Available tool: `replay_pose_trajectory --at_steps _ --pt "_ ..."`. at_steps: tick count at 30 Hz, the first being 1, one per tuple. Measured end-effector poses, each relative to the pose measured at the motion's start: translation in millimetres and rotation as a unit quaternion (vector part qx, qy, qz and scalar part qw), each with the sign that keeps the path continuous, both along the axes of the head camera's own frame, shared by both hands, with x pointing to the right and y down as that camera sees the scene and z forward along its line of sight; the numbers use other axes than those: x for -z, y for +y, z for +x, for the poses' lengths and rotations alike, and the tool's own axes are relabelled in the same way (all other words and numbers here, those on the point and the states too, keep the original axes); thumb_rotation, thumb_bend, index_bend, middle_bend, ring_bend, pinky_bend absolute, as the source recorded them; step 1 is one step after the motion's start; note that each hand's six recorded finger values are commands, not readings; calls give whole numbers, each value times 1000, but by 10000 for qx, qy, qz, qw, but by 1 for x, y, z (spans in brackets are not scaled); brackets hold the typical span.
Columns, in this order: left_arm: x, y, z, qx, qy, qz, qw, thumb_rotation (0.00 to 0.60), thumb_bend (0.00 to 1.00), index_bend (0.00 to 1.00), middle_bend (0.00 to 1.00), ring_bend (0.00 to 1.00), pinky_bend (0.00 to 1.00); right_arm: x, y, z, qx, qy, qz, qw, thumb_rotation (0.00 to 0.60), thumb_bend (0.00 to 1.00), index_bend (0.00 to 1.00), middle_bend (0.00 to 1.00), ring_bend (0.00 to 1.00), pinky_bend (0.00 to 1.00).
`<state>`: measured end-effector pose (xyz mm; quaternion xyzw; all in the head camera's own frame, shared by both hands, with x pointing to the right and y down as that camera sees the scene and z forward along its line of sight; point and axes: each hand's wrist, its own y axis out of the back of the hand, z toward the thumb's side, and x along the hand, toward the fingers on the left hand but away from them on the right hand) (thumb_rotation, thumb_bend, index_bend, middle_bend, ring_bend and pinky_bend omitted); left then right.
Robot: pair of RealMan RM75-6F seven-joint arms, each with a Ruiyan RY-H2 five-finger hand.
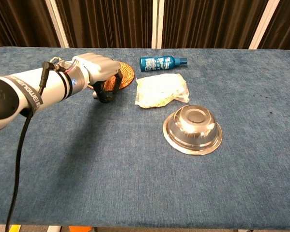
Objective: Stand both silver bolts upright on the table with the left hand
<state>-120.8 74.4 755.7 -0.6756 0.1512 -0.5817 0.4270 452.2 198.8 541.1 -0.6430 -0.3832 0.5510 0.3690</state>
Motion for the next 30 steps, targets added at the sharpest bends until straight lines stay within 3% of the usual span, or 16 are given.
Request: replay_pose_trajectory --at_steps 21,30 --pt "-12 3 -8 -76 -162 143 9997 600 341 504 172 28 0 -2 -1 -1 -10 7 -24 10000 600 220 0 73 0 0" --pt "-11 2 -9 174 123 91 9997 600 366 543 181 28 0 0 -1 -1 -16 16 -8 10000 600 220 0 73 0 0"
